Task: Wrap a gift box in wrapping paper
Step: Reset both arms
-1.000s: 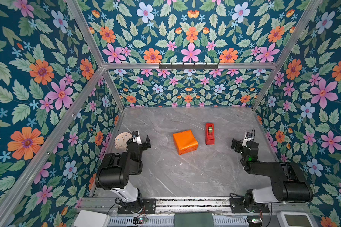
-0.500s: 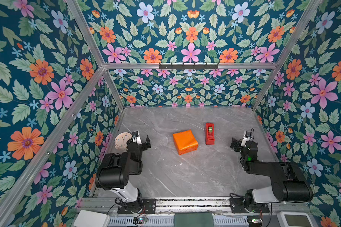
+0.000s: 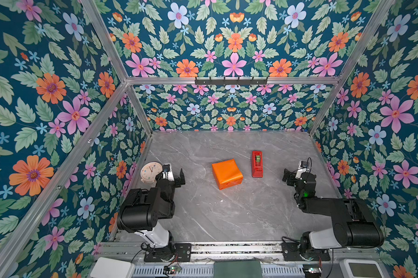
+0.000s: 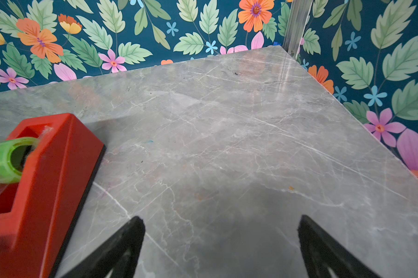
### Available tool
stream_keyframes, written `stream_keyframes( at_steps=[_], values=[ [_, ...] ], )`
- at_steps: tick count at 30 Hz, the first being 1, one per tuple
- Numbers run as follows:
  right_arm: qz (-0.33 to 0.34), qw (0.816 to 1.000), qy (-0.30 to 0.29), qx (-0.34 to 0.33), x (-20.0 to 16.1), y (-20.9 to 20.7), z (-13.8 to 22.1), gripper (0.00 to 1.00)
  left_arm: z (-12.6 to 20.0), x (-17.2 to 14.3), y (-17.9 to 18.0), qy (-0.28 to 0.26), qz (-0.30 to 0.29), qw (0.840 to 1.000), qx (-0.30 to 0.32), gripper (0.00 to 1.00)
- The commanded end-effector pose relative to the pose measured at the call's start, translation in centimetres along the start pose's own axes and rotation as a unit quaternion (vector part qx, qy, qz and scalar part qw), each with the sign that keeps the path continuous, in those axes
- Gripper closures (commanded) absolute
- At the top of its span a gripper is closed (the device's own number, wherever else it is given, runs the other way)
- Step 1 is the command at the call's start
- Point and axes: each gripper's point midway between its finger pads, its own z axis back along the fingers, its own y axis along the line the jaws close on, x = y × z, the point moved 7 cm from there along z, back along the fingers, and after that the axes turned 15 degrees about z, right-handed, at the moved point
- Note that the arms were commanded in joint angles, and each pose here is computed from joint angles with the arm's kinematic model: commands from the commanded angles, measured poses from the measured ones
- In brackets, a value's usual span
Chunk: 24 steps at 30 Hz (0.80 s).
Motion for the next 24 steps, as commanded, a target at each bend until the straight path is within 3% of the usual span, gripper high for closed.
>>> stream_keyframes(
  at_steps=[1,3,6,10,24],
  values=[
    [0.002,1.000,-0.015,-0.003,0.6,-0.1,0.0,0.01,-0.3,0.3,-1.5,0.007,-0.031,0.998,-0.060,0.00],
    [0.002,1.000,-0.015,-0.004,0.6,-0.1,0.0,0.01,-0.3,1.1,0.2,-0.030,0.012,0.999,0.022,0.00],
    [0.003,1.000,-0.015,-0.003,0.6,-0.1,0.0,0.01,-0.7,0.4,-1.8,0.011,-0.033,0.997,-0.072,0.00],
    [0.002,1.000,-0.015,-0.003,0.6,-0.1,0.0,0.01,-1.1,0.9,0.2,-0.007,0.003,1.000,0.026,0.00],
    [0.002,1.000,-0.015,-0.003,0.6,-0.1,0.0,0.01,-1.3,0.7,-0.6,0.003,-0.013,1.000,0.005,0.00]
  ],
)
